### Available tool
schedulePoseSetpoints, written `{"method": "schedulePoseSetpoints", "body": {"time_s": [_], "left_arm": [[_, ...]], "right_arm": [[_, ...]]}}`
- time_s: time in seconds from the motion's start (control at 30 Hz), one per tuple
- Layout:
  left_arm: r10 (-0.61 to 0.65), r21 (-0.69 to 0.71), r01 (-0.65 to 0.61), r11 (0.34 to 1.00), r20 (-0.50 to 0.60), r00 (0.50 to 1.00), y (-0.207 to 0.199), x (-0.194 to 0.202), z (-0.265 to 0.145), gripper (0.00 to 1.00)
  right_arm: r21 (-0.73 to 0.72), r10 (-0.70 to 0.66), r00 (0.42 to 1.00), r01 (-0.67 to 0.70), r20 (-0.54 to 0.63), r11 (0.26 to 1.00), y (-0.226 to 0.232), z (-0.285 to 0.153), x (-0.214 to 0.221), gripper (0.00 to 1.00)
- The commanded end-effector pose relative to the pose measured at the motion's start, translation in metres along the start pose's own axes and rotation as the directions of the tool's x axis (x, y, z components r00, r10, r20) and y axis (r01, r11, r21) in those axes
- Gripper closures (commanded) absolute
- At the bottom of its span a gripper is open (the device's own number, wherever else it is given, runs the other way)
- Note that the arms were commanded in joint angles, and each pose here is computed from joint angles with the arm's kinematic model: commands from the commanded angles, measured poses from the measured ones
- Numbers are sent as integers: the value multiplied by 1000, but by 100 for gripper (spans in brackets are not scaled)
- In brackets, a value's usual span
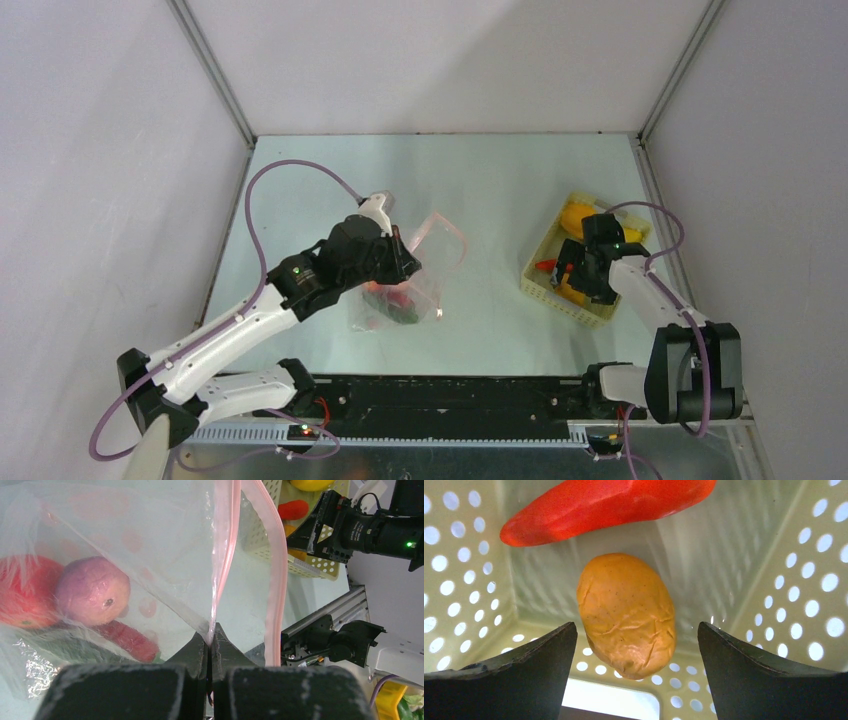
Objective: Place the food in the zip-top bag and seal the zipper
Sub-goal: Pick up the fake fruit from the bin.
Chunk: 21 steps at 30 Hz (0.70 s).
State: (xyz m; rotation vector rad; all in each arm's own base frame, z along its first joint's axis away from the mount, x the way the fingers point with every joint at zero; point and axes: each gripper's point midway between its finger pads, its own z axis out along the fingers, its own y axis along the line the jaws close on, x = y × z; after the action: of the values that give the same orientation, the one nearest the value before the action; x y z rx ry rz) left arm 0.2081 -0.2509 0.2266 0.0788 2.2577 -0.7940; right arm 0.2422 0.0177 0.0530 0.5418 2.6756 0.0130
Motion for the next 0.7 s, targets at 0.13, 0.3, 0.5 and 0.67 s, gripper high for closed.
{"method": "schedulePoseSetpoints", "body": {"time_s": [0.13,0.3,0.5,0.67], "left_arm": [[18,14,-18,1000,42,999,0,-8,-2,100],[18,16,-19,1000,33,999,-1,-6,0,100],[15,13,-15,1000,23,1000,0,-4,2,100],[13,14,-14,1000,27,1000,-1,-5,2,100]], "right_arm": [[-26,-13,999,12,-45,1000,5,14,7,9],[-48,-35,997,31,-71,998,11,20,12,14],[-40,-39,996,36,-76,999,10,25,12,25],[-46,-40,997,37,-62,998,11,24,9,40]]}}
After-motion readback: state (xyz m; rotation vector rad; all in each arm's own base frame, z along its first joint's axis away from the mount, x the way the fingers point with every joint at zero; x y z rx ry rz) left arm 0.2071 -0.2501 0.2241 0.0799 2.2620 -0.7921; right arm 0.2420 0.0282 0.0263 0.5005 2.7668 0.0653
